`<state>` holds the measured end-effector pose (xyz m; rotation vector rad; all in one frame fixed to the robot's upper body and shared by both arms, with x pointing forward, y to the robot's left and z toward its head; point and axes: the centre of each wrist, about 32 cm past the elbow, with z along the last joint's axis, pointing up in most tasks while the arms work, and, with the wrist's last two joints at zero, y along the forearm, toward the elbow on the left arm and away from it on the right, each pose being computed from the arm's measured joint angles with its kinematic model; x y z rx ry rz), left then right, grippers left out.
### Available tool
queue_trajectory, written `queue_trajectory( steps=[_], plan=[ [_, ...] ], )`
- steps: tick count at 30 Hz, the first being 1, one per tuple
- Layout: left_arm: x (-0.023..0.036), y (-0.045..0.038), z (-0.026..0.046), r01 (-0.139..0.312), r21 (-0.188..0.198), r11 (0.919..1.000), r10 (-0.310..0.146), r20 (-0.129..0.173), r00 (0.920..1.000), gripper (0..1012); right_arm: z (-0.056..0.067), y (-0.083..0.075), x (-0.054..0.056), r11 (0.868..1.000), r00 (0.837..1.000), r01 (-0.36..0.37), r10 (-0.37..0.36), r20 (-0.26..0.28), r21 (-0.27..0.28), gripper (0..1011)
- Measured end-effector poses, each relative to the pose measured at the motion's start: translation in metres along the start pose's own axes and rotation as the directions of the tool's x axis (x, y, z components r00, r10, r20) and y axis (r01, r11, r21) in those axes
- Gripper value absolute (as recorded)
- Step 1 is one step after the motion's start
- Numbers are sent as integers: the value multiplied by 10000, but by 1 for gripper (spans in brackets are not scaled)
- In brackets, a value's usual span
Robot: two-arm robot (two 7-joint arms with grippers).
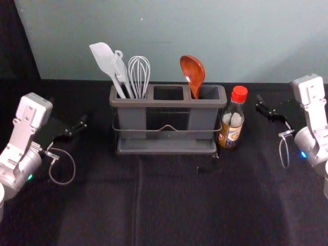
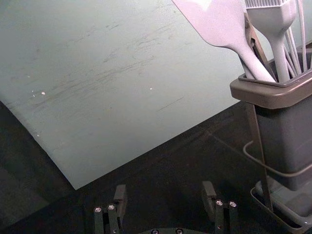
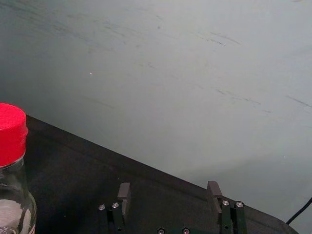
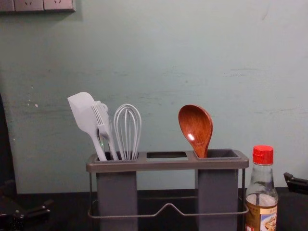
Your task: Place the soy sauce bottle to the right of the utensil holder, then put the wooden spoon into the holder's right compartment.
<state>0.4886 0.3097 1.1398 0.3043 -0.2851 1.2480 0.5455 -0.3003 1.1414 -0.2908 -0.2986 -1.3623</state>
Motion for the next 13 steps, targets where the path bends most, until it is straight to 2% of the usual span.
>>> queue_trajectory(
  steps=[13],
  plan=[
    [0,0,0,0,1,10000,0,0,10000,1005,0,0,0,10000,10000,0,0,-1,0,1002]
  ],
)
